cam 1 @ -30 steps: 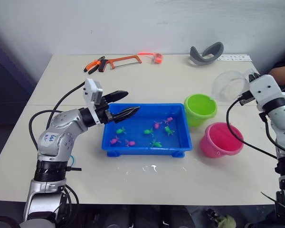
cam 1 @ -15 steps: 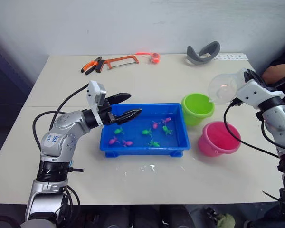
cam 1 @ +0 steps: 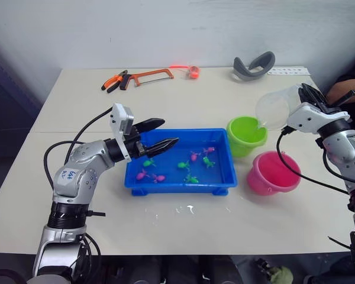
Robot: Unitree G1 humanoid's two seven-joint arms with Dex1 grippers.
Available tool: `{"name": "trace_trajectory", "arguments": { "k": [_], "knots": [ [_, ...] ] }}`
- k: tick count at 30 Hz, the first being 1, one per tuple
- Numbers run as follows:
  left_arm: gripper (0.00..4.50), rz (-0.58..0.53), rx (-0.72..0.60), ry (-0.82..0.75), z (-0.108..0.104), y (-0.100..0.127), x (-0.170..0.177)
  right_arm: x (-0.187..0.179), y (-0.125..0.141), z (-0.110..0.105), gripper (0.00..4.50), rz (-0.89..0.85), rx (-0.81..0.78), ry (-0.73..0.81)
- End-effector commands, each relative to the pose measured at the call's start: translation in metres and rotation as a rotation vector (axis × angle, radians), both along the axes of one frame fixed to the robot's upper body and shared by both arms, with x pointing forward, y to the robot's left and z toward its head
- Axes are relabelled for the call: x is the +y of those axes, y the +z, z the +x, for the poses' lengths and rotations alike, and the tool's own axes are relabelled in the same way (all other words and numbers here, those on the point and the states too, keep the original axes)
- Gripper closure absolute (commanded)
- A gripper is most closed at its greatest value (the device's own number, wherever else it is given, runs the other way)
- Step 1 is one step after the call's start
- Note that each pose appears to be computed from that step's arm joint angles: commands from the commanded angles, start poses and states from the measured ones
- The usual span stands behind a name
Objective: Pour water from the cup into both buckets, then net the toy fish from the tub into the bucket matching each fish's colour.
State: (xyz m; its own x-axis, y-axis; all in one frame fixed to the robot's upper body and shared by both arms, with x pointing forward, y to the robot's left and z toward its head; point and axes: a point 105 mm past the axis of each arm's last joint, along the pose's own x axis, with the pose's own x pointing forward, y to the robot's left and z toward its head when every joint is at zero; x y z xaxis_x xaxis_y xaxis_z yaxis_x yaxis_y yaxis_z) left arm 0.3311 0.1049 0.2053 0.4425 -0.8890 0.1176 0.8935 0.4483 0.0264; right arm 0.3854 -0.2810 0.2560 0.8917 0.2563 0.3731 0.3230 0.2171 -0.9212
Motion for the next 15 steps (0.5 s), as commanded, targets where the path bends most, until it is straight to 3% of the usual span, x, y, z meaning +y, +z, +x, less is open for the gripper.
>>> {"name": "trace_trajectory", "arguments": {
  "k": [1,15],
  "knots": [
    [0.00,0.000,-0.057,-0.012,-0.005,0.009,-0.002,0.001,0.023,-0.005,4.40,-0.045,-0.088,0.005],
    [0.00,-0.003,-0.053,-0.016,-0.007,0.006,-0.003,0.011,0.032,-0.009,4.40,-0.158,-0.183,0.032]
  ]
}}
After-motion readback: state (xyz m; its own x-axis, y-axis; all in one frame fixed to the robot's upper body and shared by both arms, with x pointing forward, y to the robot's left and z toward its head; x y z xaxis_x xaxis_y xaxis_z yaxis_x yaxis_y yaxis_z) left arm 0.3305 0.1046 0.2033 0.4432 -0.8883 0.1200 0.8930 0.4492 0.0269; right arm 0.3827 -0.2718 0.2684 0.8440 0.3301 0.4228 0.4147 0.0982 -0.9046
